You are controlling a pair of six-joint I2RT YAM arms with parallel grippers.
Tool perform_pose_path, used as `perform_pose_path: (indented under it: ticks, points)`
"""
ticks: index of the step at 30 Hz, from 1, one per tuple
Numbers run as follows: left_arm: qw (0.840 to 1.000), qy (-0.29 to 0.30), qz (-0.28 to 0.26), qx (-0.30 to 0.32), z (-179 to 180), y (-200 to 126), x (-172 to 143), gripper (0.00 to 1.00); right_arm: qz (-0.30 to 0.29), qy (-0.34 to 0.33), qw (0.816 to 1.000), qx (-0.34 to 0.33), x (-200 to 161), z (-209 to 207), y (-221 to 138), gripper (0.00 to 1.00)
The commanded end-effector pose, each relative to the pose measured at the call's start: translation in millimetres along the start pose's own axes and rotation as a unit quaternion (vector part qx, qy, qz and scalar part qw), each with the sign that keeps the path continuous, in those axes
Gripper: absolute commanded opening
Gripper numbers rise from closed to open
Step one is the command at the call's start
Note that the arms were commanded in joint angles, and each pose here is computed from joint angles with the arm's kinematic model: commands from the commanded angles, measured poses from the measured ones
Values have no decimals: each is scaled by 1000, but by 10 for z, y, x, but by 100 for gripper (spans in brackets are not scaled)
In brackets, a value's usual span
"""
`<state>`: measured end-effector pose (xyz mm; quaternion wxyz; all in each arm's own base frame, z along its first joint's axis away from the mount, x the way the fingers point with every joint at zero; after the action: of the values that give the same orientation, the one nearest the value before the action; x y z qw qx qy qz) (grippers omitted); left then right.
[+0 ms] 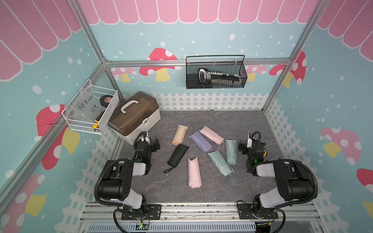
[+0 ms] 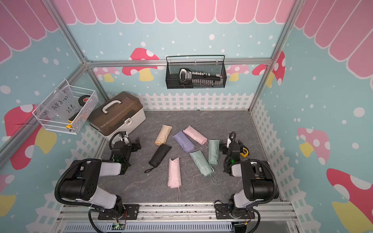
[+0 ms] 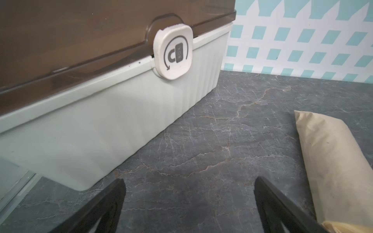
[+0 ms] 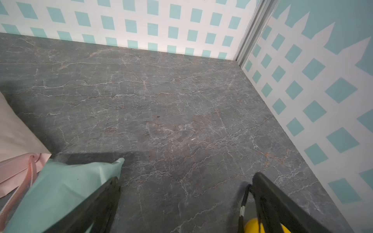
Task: Take umbrellas out of sleeves
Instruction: Pick up the umbrella from the center of the board.
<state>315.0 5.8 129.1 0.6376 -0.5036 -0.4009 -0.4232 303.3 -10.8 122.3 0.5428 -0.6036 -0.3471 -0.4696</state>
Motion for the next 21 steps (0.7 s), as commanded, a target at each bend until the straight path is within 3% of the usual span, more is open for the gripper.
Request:
perform_pose_path:
  ticks: [1, 21]
  points:
    - [1000, -3, -21, 1, 10, -2, 104, 99, -9, -9, 1000, 15, 52, 40, 12, 100]
    - [1000, 1, -21, 1, -7, -2, 107, 99, -9, -8, 1000, 14, 51, 37, 10, 99]
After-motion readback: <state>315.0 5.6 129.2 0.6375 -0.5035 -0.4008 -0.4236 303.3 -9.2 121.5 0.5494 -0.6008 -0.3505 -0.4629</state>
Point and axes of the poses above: each gripper's point midway between its finger pads, its own y axis out along the fingers, its own z axis along the line the jaws close on, x = y × z, the point moved 9 cm from there along -y, back along the fingers, and after that the axes turned 12 degrees about y, right-handed, at the moved point
